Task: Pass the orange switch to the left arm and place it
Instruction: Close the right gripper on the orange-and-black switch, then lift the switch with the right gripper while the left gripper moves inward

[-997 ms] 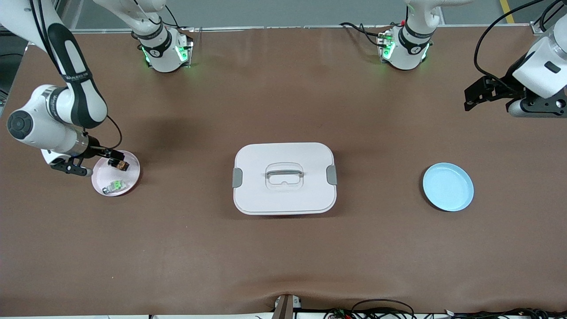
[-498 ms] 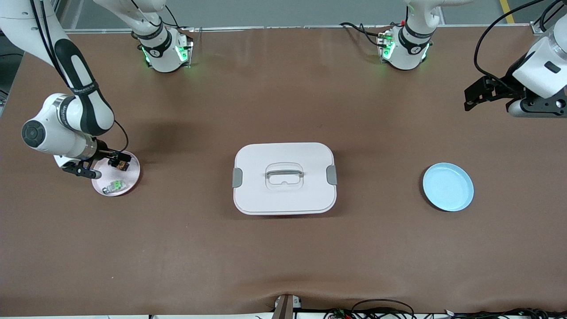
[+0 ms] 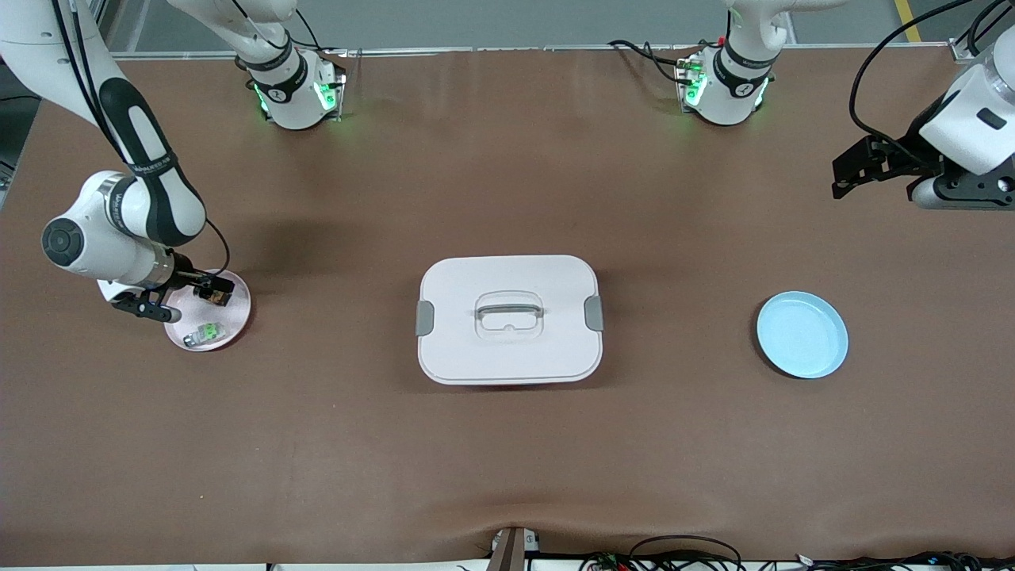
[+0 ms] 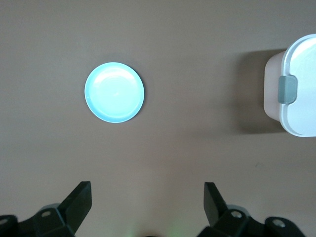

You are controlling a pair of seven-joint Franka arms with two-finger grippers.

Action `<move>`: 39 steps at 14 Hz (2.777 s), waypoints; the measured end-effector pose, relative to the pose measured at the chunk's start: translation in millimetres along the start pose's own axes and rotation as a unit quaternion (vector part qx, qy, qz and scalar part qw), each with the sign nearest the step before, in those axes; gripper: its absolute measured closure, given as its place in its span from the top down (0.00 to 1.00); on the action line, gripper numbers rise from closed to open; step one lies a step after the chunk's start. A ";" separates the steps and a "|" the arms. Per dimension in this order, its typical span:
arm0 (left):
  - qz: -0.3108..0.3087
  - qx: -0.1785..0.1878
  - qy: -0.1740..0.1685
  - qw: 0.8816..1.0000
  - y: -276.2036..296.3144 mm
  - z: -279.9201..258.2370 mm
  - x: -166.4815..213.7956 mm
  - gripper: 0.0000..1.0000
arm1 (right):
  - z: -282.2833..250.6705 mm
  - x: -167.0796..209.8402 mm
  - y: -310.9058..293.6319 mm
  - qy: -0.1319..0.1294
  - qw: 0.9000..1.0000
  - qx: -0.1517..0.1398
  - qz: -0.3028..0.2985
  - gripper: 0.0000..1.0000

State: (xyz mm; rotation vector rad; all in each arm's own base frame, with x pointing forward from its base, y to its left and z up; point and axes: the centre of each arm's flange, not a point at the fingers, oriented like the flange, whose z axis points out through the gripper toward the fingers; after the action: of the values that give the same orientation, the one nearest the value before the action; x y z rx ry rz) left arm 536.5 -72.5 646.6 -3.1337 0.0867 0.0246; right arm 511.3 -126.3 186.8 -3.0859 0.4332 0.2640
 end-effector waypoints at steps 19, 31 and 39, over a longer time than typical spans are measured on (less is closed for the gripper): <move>0.000 -0.001 0.000 1.000 -0.5 0.7 3.6 1.00 | 11.2 11.0 2.0 0.011 1.000 -0.003 0.000 0.72; -0.021 -0.001 -0.001 1.000 -23.2 -0.9 4.2 1.00 | -65.0 11.7 -5.8 -0.067 0.998 0.003 -0.007 0.72; -0.014 -0.001 -0.002 1.000 -16.2 -0.5 3.8 1.00 | -198.7 -24.6 -87.5 -0.159 0.986 -0.033 0.047 0.72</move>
State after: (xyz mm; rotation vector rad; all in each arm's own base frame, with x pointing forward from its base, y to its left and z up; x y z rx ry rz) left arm 541.3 -56.5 647.1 -3.1362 0.0416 0.0307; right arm 544.8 -42.9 386.0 -3.0074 0.5664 0.7746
